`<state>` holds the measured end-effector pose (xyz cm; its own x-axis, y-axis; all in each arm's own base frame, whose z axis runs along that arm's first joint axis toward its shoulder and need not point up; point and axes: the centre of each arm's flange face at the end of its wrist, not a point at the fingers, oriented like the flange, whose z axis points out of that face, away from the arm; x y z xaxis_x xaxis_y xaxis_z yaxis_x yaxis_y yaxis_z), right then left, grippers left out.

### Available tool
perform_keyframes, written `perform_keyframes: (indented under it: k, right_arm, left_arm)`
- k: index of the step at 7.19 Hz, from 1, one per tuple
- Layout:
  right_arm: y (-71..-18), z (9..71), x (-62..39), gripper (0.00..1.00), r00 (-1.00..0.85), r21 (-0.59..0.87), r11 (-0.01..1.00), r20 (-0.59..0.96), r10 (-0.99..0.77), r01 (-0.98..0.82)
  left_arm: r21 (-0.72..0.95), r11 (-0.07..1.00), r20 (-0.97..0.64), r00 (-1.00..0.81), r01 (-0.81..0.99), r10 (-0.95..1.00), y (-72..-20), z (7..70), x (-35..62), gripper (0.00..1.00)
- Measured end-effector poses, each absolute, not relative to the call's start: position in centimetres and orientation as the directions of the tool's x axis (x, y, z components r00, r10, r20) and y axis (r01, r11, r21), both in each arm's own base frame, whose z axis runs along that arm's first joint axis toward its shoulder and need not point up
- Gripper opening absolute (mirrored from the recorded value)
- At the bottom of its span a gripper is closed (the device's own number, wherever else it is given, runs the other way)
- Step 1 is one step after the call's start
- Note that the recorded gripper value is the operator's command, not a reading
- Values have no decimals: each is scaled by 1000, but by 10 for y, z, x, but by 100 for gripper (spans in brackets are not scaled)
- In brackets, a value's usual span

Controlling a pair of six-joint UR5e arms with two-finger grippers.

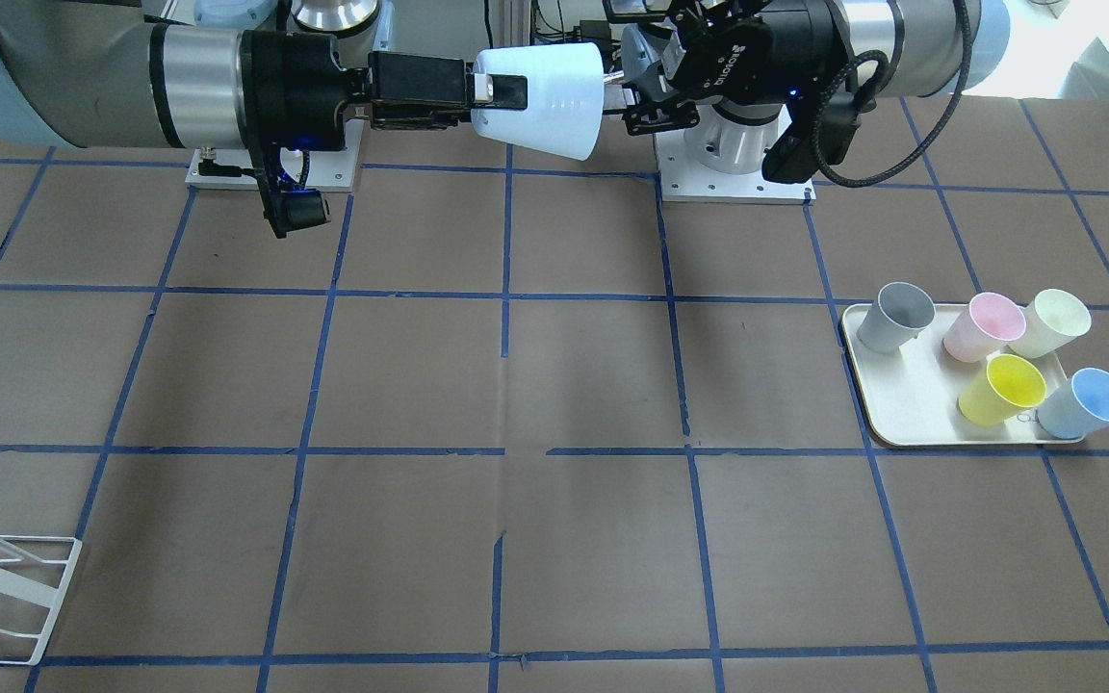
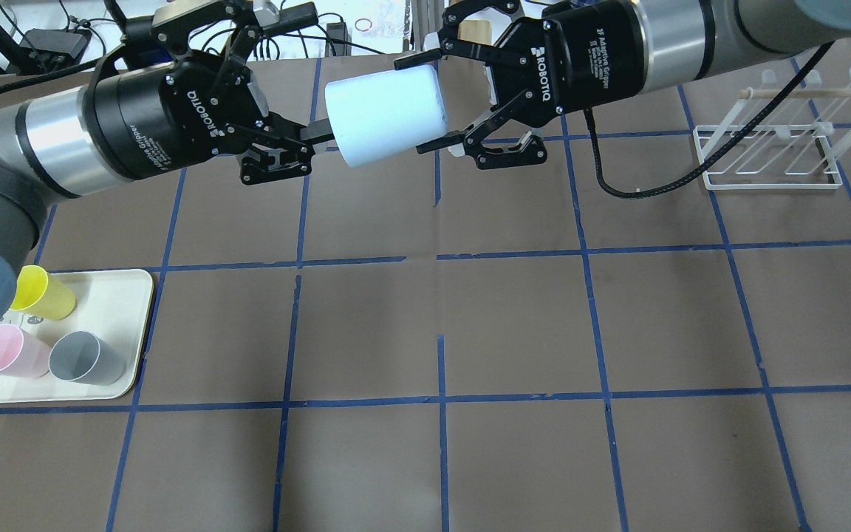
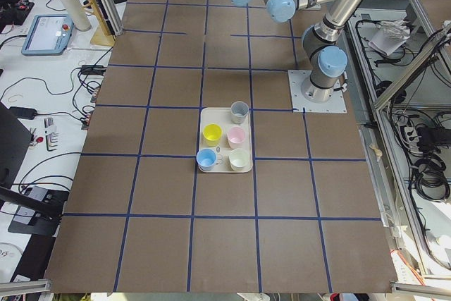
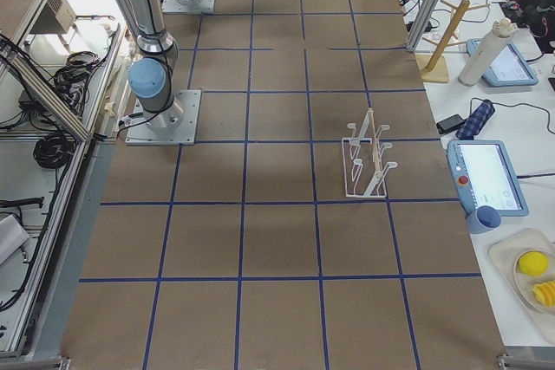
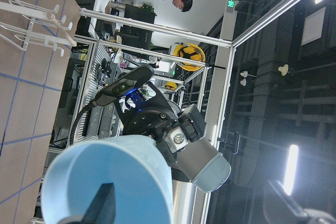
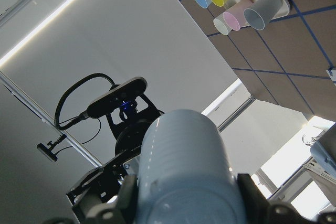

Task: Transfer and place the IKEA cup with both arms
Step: 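Close the left gripper on the cup held by the right gripper, then open and withdraw the right gripper while the left gripper carries the cup away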

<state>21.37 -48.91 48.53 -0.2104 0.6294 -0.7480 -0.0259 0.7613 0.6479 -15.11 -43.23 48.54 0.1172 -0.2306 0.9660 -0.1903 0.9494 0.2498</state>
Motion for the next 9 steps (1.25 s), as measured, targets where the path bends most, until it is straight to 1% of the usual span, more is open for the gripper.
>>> perform_keyframes:
  k: [1, 2, 3, 4, 5, 9]
  right_arm:
    - [-489, 485, 214, 43, -211, 648, 761, -748, 629, -26]
    - [-489, 485, 214, 44, -211, 648, 761, -748, 629, -26]
    - [-489, 485, 214, 45, -211, 647, 762, -748, 629, -27]
    - [-488, 485, 215, 69, -213, 647, 762, -749, 627, -29]
    - [-487, 486, 217, 100, -215, 645, 763, -750, 625, -32]
    - [-484, 489, 220, 100, -220, 641, 766, -753, 620, -35]
  left_arm:
    - [264, 946, 962, 119, -189, -245, -432, 486, -151, 42]
    - [269, 945, 961, 120, -188, -250, -432, 486, -151, 31]
    - [270, 944, 961, 120, -188, -250, -432, 486, -151, 10]
    - [269, 945, 961, 119, -188, -250, -432, 486, -151, 0]
    - [268, 945, 961, 118, -188, -249, -431, 485, -151, 0]
    - [261, 947, 964, 111, -189, -244, -429, 488, -151, 0]
